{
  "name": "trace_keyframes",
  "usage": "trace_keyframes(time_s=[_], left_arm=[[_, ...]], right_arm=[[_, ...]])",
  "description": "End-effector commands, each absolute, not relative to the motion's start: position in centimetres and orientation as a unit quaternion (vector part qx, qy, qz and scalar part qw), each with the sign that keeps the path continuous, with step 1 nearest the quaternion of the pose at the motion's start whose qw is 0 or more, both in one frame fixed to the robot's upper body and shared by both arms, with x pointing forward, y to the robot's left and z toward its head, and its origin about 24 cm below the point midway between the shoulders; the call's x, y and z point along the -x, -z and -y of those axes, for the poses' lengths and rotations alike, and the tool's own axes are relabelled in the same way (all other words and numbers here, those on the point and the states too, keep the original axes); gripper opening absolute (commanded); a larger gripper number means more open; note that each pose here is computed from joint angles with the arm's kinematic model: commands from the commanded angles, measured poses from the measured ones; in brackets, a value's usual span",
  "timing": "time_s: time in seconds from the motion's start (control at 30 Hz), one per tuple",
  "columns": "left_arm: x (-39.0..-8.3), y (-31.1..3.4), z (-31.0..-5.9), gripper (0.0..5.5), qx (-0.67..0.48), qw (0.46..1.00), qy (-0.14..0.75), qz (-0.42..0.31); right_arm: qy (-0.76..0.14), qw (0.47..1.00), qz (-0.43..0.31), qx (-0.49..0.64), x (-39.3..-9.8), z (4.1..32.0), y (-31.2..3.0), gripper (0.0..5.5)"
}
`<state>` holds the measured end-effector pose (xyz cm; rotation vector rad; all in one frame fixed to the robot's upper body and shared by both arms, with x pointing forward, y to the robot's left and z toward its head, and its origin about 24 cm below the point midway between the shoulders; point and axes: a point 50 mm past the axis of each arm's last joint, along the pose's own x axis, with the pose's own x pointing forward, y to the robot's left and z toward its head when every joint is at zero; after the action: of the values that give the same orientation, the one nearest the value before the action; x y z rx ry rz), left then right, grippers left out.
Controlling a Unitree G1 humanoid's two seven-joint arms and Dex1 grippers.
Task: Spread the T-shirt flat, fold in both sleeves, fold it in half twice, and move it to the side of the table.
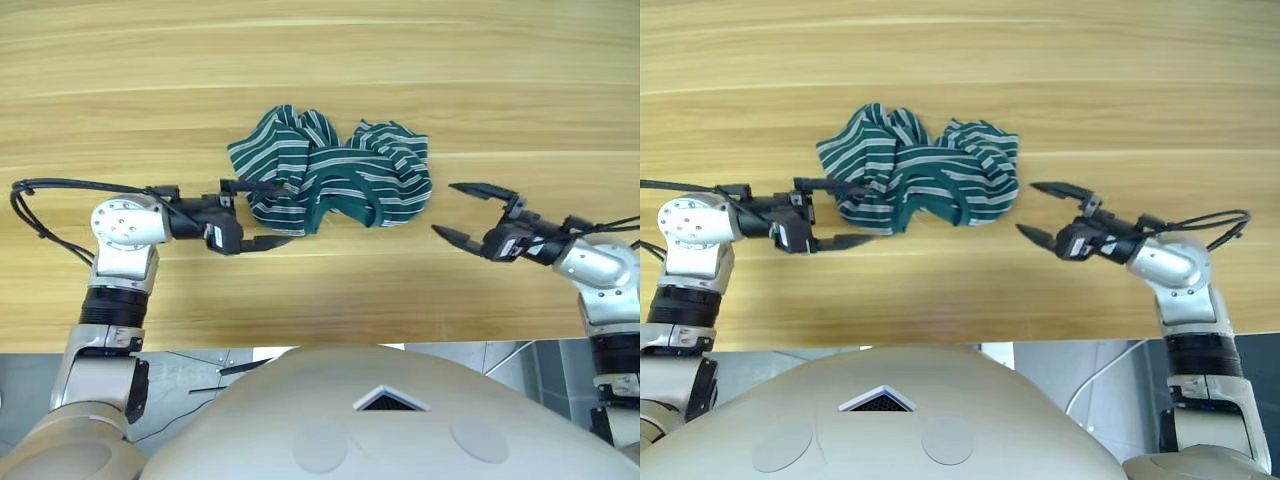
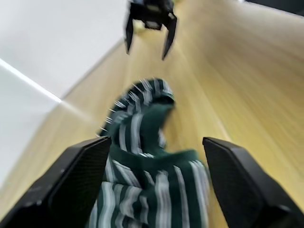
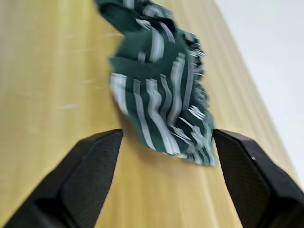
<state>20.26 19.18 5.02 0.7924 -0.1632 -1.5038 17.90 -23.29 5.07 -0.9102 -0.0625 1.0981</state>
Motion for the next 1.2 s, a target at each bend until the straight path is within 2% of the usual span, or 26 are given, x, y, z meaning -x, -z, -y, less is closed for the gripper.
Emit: trace_keyframes(time_s=[0.03,0.2,0.43,0.57,1.03,1.13,1.2], left_arm=[[-19.6,-3.5,-19.9,3.60,-0.402,0.609,0.684,0.016],[-19.1,-2.6,-20.6,3.60,-0.443,0.580,0.683,-0.018],[-20.5,-1.6,-21.5,3.60,-0.500,0.574,0.647,-0.039],[-20.4,-1.3,-20.8,2.94,-0.492,0.582,0.647,-0.027],[-20.4,-0.7,-20.6,0.42,-0.489,0.577,0.653,-0.026],[-20.4,-0.7,-20.5,0.01,-0.487,0.579,0.654,-0.024],[-20.5,-0.6,-20.5,0.00,-0.487,0.579,0.654,-0.023]], right_arm=[[-0.539,0.726,0.024,0.427,-17.5,22.0,-4.9,3.52],[-0.553,0.707,-0.017,0.441,-17.9,21.1,-2.9,3.52],[-0.554,0.695,-0.050,0.455,-18.5,20.2,-0.4,3.52],[-0.563,0.692,-0.044,0.449,-18.4,19.6,-0.1,3.52],[-0.571,0.691,-0.033,0.442,-18.3,19.1,-0.2,0.76],[-0.569,0.693,-0.033,0.442,-18.3,19.2,-0.2,0.27],[-0.568,0.693,-0.034,0.442,-18.4,19.2,-0.2,0.02]])
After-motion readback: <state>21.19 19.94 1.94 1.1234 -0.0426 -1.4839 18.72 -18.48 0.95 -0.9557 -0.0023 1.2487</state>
